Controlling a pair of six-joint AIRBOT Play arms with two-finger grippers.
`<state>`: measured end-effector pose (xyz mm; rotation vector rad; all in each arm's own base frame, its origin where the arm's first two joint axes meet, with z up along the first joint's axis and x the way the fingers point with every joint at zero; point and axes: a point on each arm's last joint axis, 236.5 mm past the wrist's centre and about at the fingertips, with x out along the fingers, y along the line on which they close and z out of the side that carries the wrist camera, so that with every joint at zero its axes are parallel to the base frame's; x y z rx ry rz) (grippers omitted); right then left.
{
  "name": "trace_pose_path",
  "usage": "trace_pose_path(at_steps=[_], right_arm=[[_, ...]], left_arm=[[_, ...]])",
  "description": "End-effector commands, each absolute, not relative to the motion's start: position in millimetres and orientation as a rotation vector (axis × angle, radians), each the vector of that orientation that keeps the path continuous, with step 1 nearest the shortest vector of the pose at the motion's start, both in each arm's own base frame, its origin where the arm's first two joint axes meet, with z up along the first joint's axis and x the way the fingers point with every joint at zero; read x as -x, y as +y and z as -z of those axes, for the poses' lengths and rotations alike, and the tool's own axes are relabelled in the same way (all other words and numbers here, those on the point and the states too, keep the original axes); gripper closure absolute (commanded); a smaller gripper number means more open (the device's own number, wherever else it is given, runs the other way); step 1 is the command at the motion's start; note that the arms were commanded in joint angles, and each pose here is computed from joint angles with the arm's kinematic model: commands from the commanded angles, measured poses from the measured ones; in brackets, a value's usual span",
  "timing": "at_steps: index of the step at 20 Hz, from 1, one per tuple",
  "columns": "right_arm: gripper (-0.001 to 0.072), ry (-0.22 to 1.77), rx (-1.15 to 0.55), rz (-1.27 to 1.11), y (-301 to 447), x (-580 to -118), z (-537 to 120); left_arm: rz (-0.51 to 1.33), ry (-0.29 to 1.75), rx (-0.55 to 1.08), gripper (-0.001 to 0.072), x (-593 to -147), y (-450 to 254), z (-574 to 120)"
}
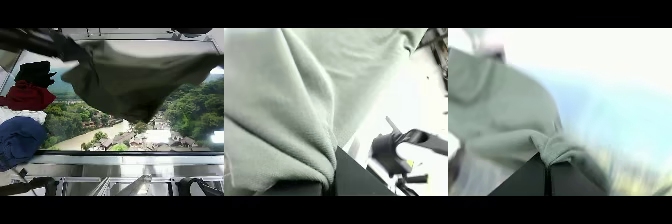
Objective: Fold the shirts.
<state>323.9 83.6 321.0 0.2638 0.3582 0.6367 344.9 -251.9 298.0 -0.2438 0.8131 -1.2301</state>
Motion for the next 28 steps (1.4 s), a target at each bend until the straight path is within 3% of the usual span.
trace_pose_path(at_steps=[1,5,7,10,14,17,20,21,22,23,24,25,26,28], right_arm=[[0.0697,0.014,-0.098,-0.586,103,-252,-432],[0.0697,-0.184,-0.024,-0.523,118,-199,-477],[0.0696,-0.149,-0.050,-0.540,119,-202,-470],[0.0696,0.076,-0.202,-0.631,115,-242,-425],[0.0696,0.456,-0.524,-0.726,109,-314,-309],[0.0696,0.730,-0.746,-0.674,111,-359,-182],[0.0696,0.839,-0.772,-0.511,95,-399,-62],[0.0696,0.841,-0.717,-0.465,85,-414,-31],[0.0695,0.838,-0.697,-0.416,75,-426,-11],[0.0686,0.830,-0.673,-0.369,63,-439,3],[0.0470,0.809,-0.636,-0.353,53,-449,6],[0.0164,0.788,-0.619,-0.348,45,-458,1],[0.0080,0.760,-0.598,-0.341,36,-466,-8],[0.0117,0.717,-0.536,-0.323,11,-477,-29]], left_arm=[[1.298,0.475,0.122,0.0688,-265,-253,-414],[1.216,0.213,0.081,0.0683,-218,-241,-478],[1.073,0.188,0.050,0.0682,-242,-226,-469],[0.966,0.323,0.073,0.0682,-301,-218,-415],[0.949,0.645,0.184,0.0681,-388,-230,-289],[0.934,0.885,0.254,0.0682,-440,-237,-176],[0.909,1.015,0.273,0.0680,-481,-237,-70],[0.881,1.036,0.295,0.0667,-495,-233,-46],[0.863,1.047,0.311,0.0485,-507,-227,-34],[0.841,1.061,0.343,0.0416,-517,-219,-29],[0.825,1.077,0.376,0.0416,-524,-209,-31],[0.815,1.095,0.404,0.0416,-526,-199,-38],[0.806,1.111,0.428,0.0416,-525,-188,-48],[0.801,1.173,0.473,0.0416,-514,-165,-69]])
